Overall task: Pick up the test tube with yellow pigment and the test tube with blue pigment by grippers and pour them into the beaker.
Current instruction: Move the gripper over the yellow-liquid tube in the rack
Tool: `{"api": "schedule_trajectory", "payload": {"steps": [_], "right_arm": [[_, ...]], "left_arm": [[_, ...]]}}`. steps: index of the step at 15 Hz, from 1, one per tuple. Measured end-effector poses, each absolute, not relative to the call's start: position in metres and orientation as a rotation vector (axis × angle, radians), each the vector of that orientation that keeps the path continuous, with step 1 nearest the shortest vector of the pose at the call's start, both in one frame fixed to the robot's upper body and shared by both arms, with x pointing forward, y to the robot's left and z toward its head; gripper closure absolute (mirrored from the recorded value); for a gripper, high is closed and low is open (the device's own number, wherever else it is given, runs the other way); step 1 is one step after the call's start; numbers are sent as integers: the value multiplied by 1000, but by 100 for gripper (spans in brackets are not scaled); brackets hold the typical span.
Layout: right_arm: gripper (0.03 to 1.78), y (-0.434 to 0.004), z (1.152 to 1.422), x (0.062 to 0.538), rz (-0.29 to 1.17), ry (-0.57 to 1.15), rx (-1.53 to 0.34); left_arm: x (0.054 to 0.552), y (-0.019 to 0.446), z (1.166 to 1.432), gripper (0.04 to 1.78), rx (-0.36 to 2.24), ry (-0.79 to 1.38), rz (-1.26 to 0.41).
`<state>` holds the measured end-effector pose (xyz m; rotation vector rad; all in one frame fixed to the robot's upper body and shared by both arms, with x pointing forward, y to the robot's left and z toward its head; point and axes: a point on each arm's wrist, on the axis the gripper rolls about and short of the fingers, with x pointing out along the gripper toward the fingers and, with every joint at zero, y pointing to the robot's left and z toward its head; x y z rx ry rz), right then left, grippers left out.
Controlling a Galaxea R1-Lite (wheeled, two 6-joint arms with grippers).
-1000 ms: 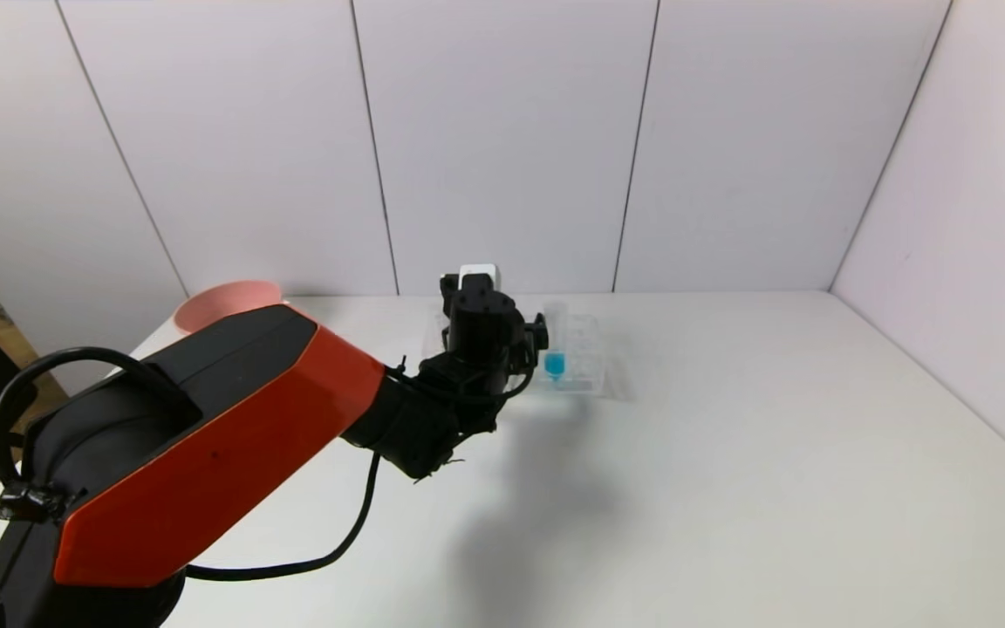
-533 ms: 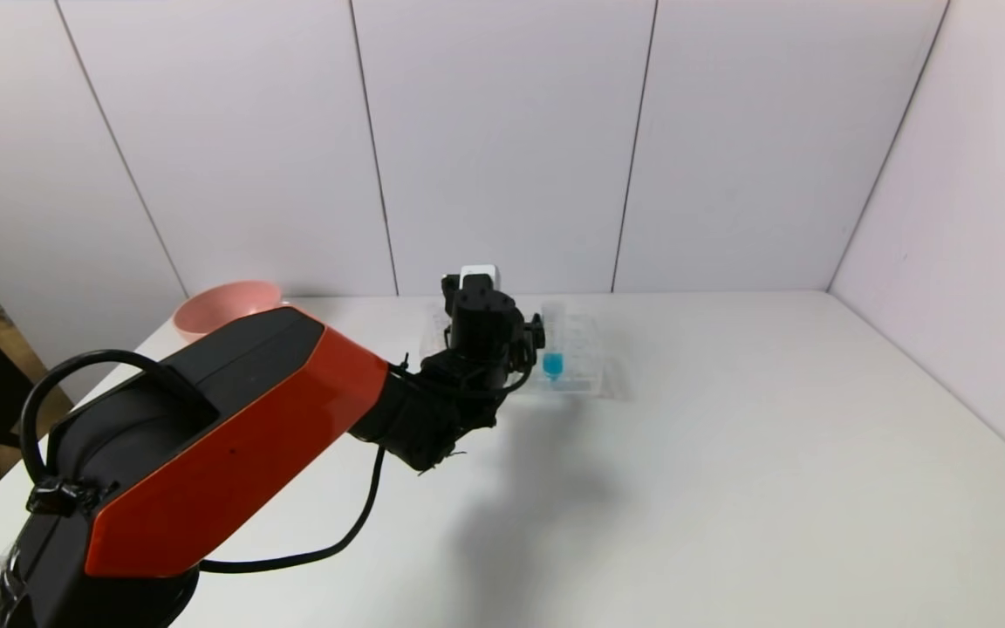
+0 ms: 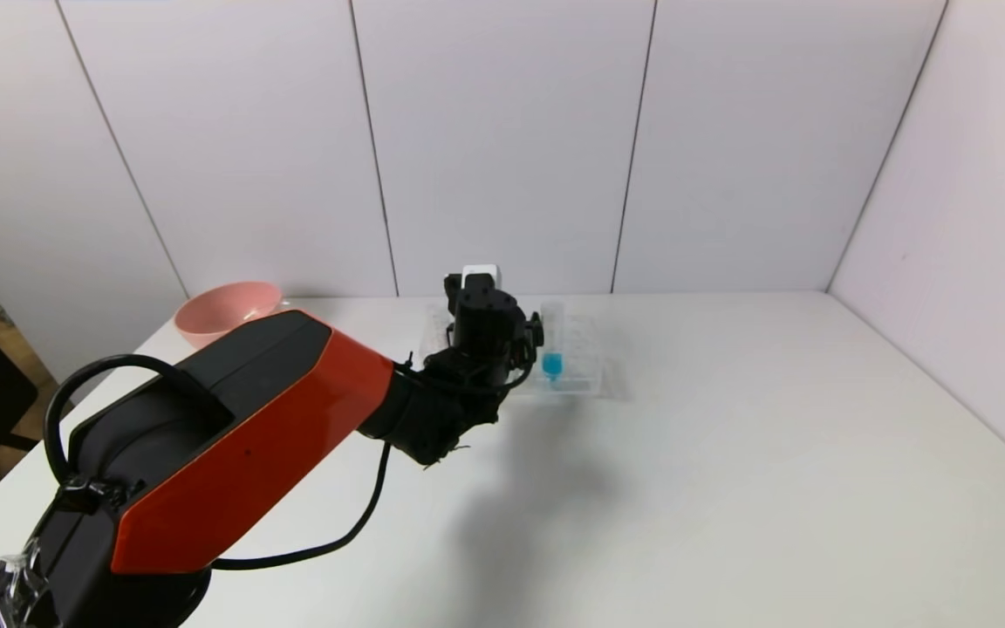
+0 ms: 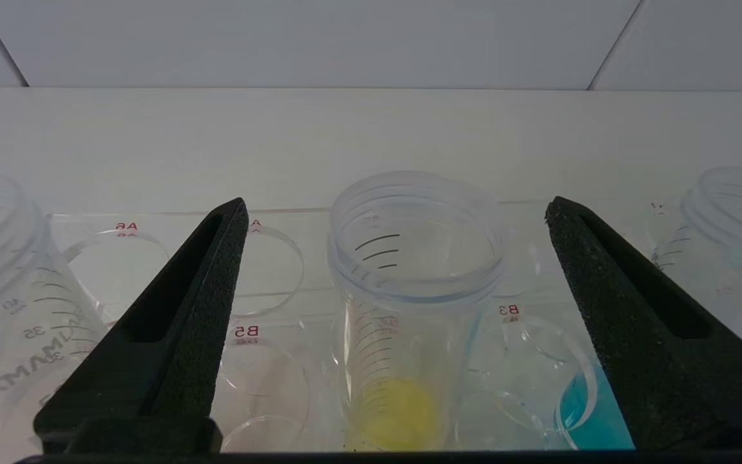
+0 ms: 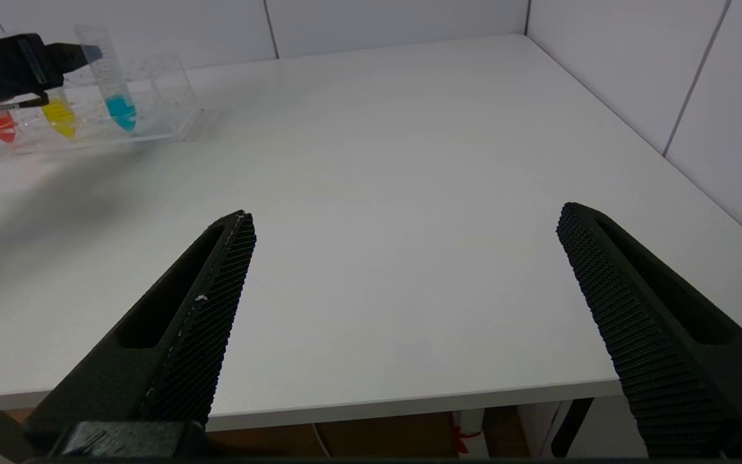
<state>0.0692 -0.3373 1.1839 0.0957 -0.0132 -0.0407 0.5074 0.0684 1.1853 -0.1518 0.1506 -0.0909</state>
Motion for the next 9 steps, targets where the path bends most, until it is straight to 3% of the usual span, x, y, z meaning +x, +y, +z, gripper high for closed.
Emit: {"api": "schedule_trajectory", "payload": {"steps": [3, 5, 9], "right_arm": [[10, -337, 1184, 69, -41, -13, 96], [10, -337, 1184, 69, -41, -13, 96], [10, -337, 1184, 69, -42, -14, 96]], "left_arm": [[508, 68, 1182, 25, -144, 160, -88], [509, 69, 1181, 38, -144, 162, -84], [509, 69, 1180, 92, -144, 164, -79]]}}
